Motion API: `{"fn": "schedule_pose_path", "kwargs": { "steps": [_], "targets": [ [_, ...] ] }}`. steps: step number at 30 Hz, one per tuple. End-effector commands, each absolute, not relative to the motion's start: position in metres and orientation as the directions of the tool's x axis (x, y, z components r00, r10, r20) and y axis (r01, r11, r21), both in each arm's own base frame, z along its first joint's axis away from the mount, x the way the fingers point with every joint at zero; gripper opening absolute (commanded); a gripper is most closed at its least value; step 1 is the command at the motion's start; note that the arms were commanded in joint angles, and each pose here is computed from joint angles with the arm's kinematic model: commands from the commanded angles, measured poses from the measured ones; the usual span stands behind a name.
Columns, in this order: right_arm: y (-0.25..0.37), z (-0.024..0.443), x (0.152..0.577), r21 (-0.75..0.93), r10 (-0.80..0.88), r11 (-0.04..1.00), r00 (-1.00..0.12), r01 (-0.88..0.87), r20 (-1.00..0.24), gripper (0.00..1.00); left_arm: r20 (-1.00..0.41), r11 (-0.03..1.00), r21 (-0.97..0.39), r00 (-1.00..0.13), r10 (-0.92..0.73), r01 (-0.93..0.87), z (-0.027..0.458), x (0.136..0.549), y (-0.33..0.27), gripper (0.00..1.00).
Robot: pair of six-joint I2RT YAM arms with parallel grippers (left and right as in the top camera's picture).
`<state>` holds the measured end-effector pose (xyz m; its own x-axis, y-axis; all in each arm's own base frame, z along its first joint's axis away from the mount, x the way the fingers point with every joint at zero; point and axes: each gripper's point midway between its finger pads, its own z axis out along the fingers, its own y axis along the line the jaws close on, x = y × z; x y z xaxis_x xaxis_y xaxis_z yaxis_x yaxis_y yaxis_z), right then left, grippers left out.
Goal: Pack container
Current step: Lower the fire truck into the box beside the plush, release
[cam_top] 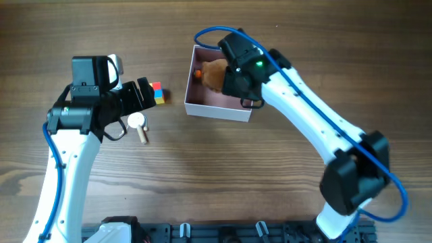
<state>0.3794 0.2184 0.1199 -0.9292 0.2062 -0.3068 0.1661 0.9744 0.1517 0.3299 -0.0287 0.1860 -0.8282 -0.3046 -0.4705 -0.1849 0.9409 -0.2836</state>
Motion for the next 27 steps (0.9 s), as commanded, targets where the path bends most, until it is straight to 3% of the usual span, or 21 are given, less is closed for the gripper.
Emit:
{"fn": "schedule_pose_path", "kwargs": {
  "steps": [1, 10, 14, 21, 24, 27],
  "targets": [
    [0.209, 0.106, 0.392, 0.132, 0.271, 0.962, -0.908, 0.241, -0.319, 0.15, -0.480, 0.941, -0.295, -0.825, -0.297, -0.167, 0.192, 0.333, -0.032, 1.00],
    [0.199, 0.087, 0.409, 0.090, 0.282, 0.959, -0.892, 0.267, -0.353, 0.22, -0.480, 0.941, -0.295, -0.826, -0.297, -0.167, 0.192, 0.333, -0.032, 1.00],
    [0.196, 0.075, 0.416, 0.032, 0.198, 0.979, -0.905, 0.200, -0.376, 0.27, -0.480, 0.941, -0.295, -0.825, -0.297, -0.167, 0.192, 0.333, -0.032, 1.00],
    [0.194, 0.078, 0.429, -0.037, 0.053, 0.996, -0.902, 0.077, -0.429, 0.49, -0.480, 0.941, -0.295, -0.825, -0.297, -0.167, 0.192, 0.333, -0.032, 1.00],
    [0.195, 0.081, 0.429, -0.032, 0.052, 0.997, -0.900, 0.072, -0.432, 0.72, -0.480, 0.941, -0.295, -0.825, -0.297, -0.167, 0.192, 0.333, -0.032, 1.00],
    [0.195, 0.100, 0.431, -0.019, 0.043, 0.998, -0.884, 0.059, -0.465, 0.76, -0.480, 0.941, -0.295, -0.825, -0.297, -0.167, 0.192, 0.333, -0.032, 1.00]
  ]
}}
